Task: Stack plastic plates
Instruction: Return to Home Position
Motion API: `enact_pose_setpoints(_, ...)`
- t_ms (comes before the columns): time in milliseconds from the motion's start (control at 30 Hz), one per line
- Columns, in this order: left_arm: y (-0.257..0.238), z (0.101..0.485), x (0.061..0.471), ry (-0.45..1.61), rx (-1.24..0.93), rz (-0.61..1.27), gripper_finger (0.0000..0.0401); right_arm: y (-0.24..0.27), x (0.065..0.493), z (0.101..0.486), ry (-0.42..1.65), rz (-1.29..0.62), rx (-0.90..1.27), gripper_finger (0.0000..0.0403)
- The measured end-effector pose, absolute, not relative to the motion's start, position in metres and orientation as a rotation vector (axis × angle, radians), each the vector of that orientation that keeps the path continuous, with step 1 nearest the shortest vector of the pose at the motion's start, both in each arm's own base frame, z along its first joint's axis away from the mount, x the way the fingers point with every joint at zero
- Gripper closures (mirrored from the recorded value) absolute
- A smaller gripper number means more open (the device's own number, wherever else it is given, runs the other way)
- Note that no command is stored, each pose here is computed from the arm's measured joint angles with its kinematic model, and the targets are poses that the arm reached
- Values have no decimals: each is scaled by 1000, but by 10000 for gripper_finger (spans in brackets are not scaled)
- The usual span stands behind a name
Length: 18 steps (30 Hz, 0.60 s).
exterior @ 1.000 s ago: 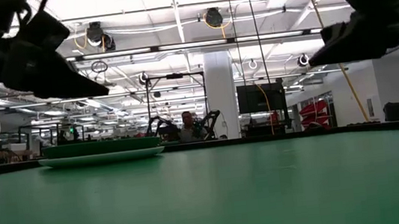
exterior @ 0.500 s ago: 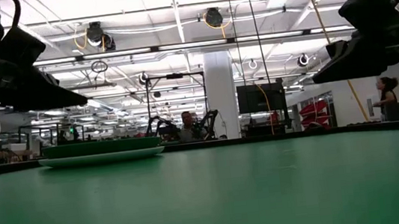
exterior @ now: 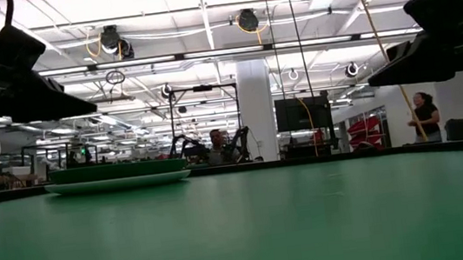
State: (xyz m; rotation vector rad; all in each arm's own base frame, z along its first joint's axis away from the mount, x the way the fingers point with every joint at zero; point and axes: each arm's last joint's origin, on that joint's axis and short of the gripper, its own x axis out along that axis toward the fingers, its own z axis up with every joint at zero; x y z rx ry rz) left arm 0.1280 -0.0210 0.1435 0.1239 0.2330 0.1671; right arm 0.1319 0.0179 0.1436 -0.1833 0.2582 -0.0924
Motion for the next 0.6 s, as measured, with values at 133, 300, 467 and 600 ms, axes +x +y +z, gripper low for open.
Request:
enact_pose_setpoints(133, -20, 146, 125, 217, 127, 167, 398, 17, 129, 143, 268, -92, -187, 403)
enact_pose_setpoints(300, -20, 148, 121, 210, 128, 163, 398, 17, 125, 145, 266, -92, -186, 403)
enact_pose_setpoints(467, -22, 152, 116, 172, 145, 123, 398, 16, 122, 147, 243, -91, -192, 403)
enact_pose_setpoints(600, -23, 158, 113, 116, 173, 70, 398, 15, 119, 149, 233, -91, -195, 403)
